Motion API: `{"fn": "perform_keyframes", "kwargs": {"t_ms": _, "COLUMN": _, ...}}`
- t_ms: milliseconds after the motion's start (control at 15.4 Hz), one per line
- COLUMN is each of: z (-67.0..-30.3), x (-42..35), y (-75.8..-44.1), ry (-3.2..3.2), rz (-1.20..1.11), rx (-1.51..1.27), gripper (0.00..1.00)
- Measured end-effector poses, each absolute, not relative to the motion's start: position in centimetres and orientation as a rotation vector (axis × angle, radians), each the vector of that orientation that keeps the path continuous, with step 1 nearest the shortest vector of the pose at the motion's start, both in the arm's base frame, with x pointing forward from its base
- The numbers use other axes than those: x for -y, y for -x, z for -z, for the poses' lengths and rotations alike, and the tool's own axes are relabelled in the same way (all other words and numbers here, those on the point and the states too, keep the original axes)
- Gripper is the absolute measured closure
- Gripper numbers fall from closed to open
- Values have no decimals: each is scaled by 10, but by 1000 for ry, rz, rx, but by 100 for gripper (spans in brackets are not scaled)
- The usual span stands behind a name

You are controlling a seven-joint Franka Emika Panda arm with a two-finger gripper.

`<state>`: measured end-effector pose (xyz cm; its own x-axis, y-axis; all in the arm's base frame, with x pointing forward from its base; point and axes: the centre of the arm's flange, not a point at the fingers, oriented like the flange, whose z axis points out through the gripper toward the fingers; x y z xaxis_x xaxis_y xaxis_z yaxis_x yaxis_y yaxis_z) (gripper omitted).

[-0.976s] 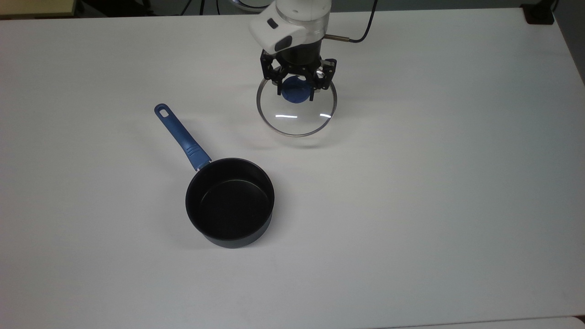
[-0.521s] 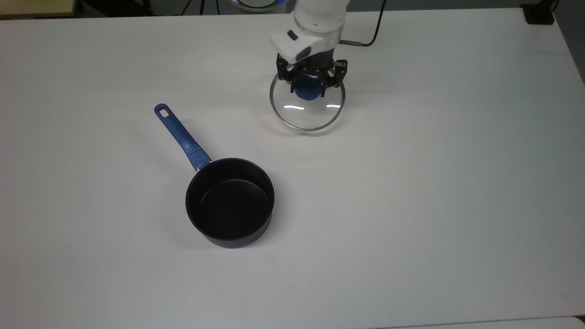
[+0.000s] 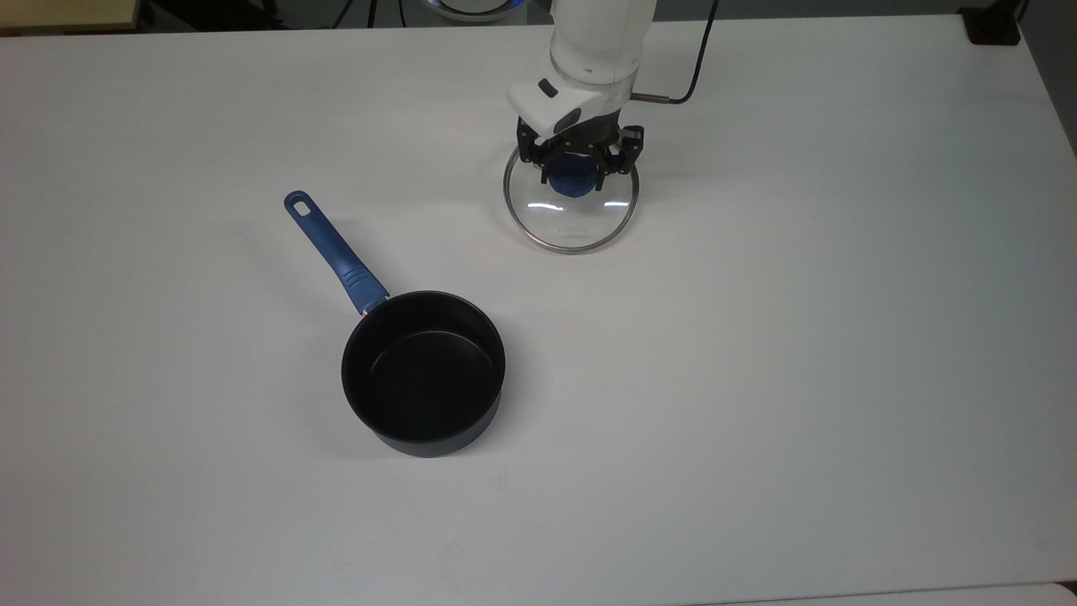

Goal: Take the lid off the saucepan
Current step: 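Carry the held lid away from the saucepan and lower it to the table, then open the gripper to release the lid knob and rise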

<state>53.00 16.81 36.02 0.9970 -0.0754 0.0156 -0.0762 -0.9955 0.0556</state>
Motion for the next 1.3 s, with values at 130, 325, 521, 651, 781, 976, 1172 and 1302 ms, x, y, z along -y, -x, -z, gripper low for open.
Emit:
{"fn": "perform_keyframes", "kwargs": {"t_ms": 130, "z": -355, "x": -168, "y": -530, "ry": -3081, "rz": -9, "rx": 116, "gripper": 34}}
{"fn": "perform_keyframes", "kwargs": {"t_ms": 325, "z": -349, "x": -173, "y": -529, "ry": -3077, "rz": 7, "rx": 101, "gripper": 33}}
{"fn": "perform_keyframes", "kwargs": {"t_ms": 521, "z": -331, "x": -182, "y": -527, "ry": -3063, "rz": 45, "rx": 67, "gripper": 30}}
{"fn": "perform_keyframes", "kwargs": {"t_ms": 651, "z": -325, "x": -183, "y": -528, "ry": -3054, "rz": 51, "rx": 55, "gripper": 29}}
{"fn": "perform_keyframes", "kwargs": {"t_ms": 781, "z": -326, "x": -183, "y": -529, "ry": -3053, "rz": 46, "rx": 53, "gripper": 28}}
{"fn": "perform_keyframes", "kwargs": {"t_ms": 976, "z": -329, "x": -183, "y": -531, "ry": -3056, "rz": 36, "rx": 54, "gripper": 22}}
{"fn": "perform_keyframes", "kwargs": {"t_ms": 1172, "z": -347, "x": -182, "y": -541, "ry": -3067, "rz": -13, "rx": 69, "gripper": 0}}
{"fn": "perform_keyframes", "kwargs": {"t_ms": 1302, "z": -359, "x": -180, "y": -545, "ry": -3065, "rz": -15, "rx": 79, "gripper": 0}}
